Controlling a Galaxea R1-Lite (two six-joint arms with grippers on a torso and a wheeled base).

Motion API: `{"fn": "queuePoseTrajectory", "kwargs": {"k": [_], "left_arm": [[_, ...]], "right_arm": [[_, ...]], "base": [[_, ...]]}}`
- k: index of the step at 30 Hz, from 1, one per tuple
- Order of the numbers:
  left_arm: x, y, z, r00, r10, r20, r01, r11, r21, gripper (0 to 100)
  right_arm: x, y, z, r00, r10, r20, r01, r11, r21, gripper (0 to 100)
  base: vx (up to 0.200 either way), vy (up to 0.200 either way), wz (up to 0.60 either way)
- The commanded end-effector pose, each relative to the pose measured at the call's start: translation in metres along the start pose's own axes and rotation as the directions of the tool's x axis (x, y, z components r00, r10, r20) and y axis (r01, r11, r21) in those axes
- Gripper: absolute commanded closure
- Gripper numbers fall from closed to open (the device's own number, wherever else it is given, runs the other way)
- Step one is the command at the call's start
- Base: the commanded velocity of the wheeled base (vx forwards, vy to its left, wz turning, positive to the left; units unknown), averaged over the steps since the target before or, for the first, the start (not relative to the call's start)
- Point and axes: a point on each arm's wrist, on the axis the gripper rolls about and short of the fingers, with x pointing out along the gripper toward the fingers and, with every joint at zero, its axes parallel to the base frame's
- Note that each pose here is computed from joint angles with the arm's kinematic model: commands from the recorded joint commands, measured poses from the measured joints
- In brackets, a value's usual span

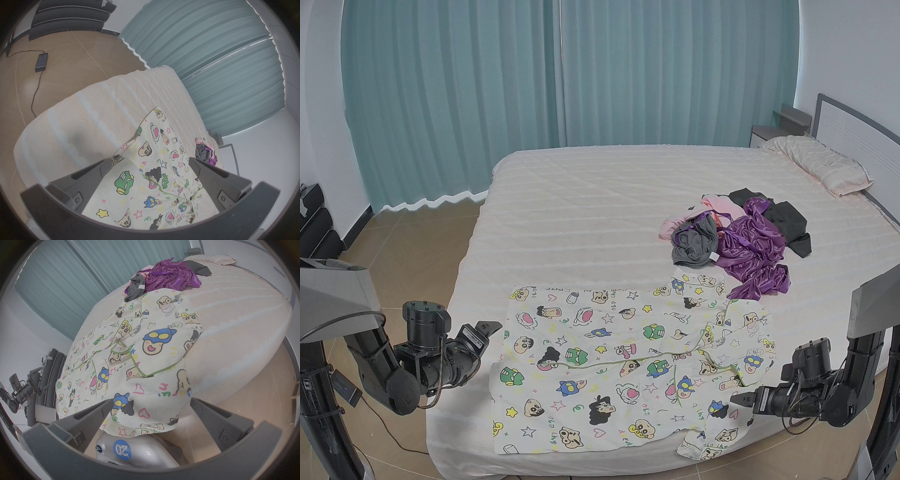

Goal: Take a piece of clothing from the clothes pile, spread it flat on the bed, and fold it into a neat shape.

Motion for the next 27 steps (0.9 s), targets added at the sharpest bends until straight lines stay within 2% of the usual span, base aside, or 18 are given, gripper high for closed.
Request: {"fn": "queuePoseTrajectory", "kwargs": {"k": [1, 6, 9, 13, 17, 23, 27], "left_arm": [[-0.001, -0.001, 0.0, 1.0, -0.002, 0.001, 0.002, 1.0, 0.0, 0], [0.0, 0.0, 0.0, 1.0, 0.001, 0.001, -0.001, 1.0, 0.0, 0], [0.0, 0.0, 0.0, 1.0, 0.001, 0.0, -0.001, 1.0, -0.001, 0], [-0.001, 0.001, -0.001, 1.0, 0.006, -0.003, -0.006, 1.0, -0.002, 0], [-0.001, 0.001, -0.001, 1.0, 0.006, -0.003, -0.006, 1.0, -0.002, 0], [-0.001, 0.002, -0.003, 1.0, 0.009, -0.011, -0.009, 1.0, 0.001, 0], [-0.005, 0.008, -0.008, 0.999, 0.036, -0.032, -0.035, 0.999, 0.015, 0]], "right_arm": [[0.0, 0.0, -0.001, 1.0, -0.002, -0.006, 0.002, 1.0, 0.0, 0], [0.0, -0.001, -0.004, 1.0, -0.006, -0.019, 0.006, 1.0, -0.006, 0], [-0.003, -0.005, -0.013, 0.997, 0.004, -0.073, -0.008, 0.998, -0.054, 0], [-0.003, -0.007, -0.017, 0.995, 0.007, -0.103, -0.016, 0.997, -0.081, 0], [0.002, -0.008, -0.016, 0.995, 0.003, -0.1, -0.01, 0.997, -0.074, 0], [0.015, -0.009, -0.012, 0.999, 0.036, -0.02, -0.038, 0.997, -0.07, 0], [0.017, -0.012, -0.019, 0.999, 0.037, -0.01, -0.038, 0.996, -0.078, 0]], "base": [[0.0, 0.0, 0.0], [0.0, 0.0, 0.0], [0.0, 0.0, 0.0], [0.0, 0.0, 0.0], [0.0, 0.0, 0.0], [0.0, 0.0, 0.0], [0.0, 0.0, 0.0]]}}
